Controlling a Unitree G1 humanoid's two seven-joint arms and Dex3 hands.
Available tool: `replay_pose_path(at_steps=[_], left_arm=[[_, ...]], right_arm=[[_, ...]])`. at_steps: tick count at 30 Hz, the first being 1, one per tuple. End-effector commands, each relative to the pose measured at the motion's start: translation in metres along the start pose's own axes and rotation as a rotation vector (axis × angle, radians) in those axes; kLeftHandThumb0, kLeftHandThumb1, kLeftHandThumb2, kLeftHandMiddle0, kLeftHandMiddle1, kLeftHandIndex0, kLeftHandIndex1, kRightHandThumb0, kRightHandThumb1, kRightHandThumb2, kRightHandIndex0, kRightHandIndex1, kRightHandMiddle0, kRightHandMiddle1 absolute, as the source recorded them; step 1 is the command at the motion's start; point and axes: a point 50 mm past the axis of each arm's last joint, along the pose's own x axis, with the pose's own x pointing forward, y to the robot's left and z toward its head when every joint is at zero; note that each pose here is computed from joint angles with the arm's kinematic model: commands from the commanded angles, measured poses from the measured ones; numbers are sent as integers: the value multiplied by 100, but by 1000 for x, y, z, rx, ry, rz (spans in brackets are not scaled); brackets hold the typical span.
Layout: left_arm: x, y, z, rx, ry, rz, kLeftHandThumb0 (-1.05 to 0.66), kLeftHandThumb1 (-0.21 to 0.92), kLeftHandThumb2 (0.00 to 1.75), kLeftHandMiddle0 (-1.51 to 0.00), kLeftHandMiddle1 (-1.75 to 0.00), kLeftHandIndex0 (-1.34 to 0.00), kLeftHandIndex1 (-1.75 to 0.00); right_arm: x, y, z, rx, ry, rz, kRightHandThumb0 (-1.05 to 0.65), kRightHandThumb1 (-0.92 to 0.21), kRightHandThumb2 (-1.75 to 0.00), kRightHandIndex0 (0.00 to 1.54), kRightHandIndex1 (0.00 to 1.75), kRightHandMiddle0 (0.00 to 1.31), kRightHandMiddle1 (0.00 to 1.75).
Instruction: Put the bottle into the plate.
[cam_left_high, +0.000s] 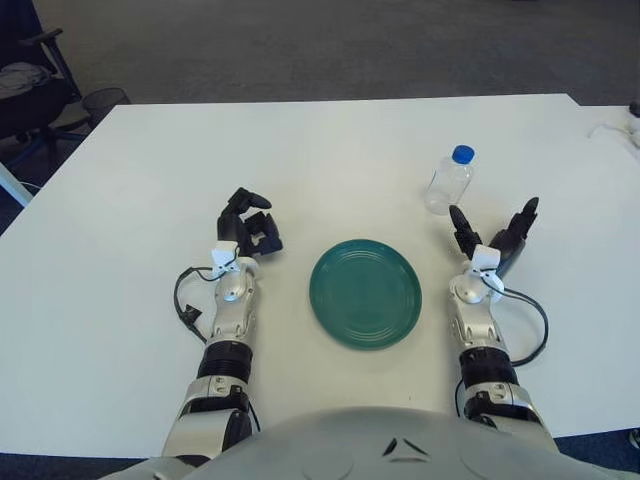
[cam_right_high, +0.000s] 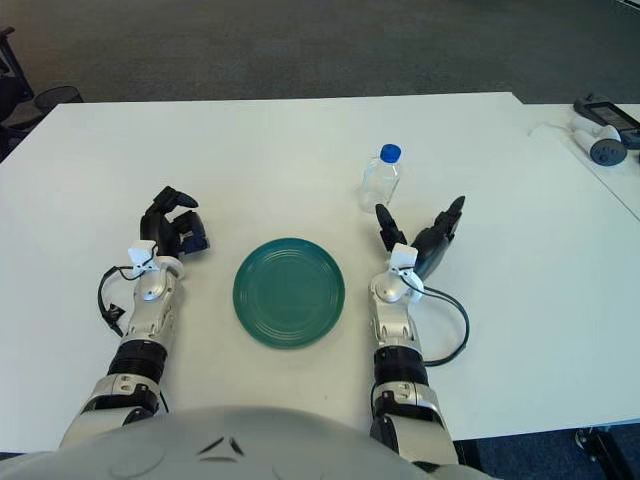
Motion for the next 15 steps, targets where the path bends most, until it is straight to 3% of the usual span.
replay_pose_path(at_steps=[1,15], left_arm=[[0,2,1,11,-11,7,-58,7,161,-128,-175,-81,-175],[-1,3,-1,27,-3,8,-58,7,162,-129,-175,-82,-175]], right_arm=[[7,7,6,-5,-28,19,-98,-84,-9,0,0,0,0],[16,17,18,-38,-39,103,-102,-89,-9,0,0,0,0]])
